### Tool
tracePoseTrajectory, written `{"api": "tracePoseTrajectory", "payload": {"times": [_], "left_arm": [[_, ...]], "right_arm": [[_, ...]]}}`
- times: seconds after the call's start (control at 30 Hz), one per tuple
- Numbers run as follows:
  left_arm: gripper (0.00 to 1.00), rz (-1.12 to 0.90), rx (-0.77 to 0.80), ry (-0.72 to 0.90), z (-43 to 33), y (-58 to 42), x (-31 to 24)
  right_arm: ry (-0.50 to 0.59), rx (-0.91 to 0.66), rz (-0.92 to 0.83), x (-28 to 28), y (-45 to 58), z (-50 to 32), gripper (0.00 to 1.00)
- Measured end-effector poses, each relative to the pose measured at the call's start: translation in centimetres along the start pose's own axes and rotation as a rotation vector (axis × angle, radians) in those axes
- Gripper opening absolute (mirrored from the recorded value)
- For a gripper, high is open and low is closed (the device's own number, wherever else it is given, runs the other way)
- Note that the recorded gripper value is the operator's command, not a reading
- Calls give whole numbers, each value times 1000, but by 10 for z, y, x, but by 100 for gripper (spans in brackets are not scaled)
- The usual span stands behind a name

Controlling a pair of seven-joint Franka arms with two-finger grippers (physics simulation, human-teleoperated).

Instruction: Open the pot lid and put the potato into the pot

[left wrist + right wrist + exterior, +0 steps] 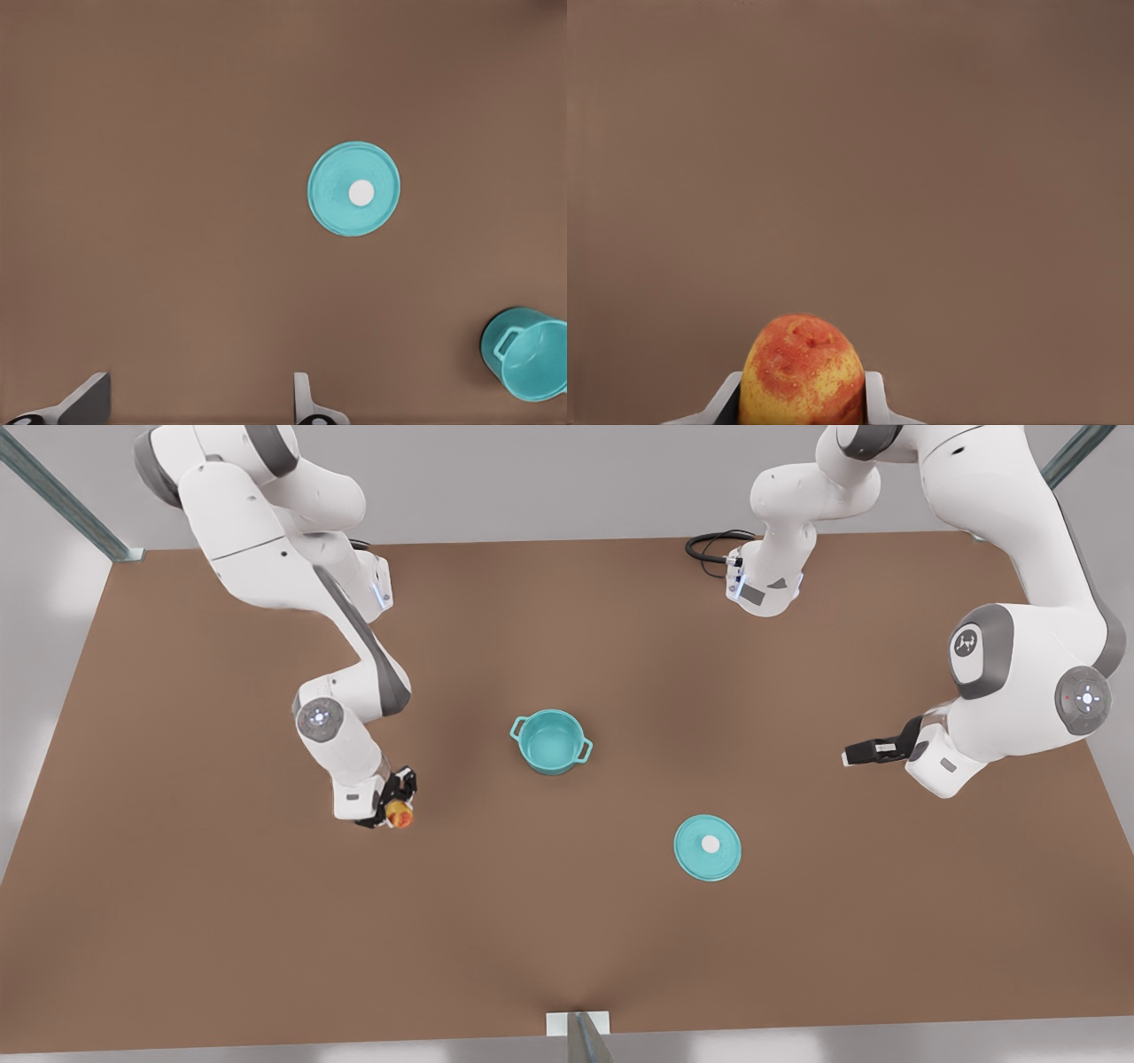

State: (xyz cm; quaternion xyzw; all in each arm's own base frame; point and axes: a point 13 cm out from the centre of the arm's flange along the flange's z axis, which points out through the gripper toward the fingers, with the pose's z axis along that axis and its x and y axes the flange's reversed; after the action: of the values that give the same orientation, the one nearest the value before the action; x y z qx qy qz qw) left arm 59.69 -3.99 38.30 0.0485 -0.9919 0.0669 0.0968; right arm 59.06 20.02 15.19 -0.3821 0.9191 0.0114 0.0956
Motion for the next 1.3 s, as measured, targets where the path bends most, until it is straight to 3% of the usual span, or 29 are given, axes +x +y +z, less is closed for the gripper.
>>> {"api": "tracePoseTrajectory", "payload": {"times": [0.5,0.9,1.2,1.23,1.27,1.3], "left_arm": [[100,9,-3,15,2,0,4],[100,13,-4,20,2,0,5],[100,15,-4,23,3,0,5],[100,15,-4,23,3,0,5],[100,15,-4,23,3,0,5],[100,15,-4,23,3,0,5]], "right_arm": [[-127,-87,-308,-120,197,-72,49],[-24,-170,-336,-99,318,-40,49],[55,-186,-234,-85,321,14,50],[58,-185,-223,-85,321,16,70],[56,-180,-210,-88,319,16,99],[50,-176,-194,-92,317,14,100]]}}
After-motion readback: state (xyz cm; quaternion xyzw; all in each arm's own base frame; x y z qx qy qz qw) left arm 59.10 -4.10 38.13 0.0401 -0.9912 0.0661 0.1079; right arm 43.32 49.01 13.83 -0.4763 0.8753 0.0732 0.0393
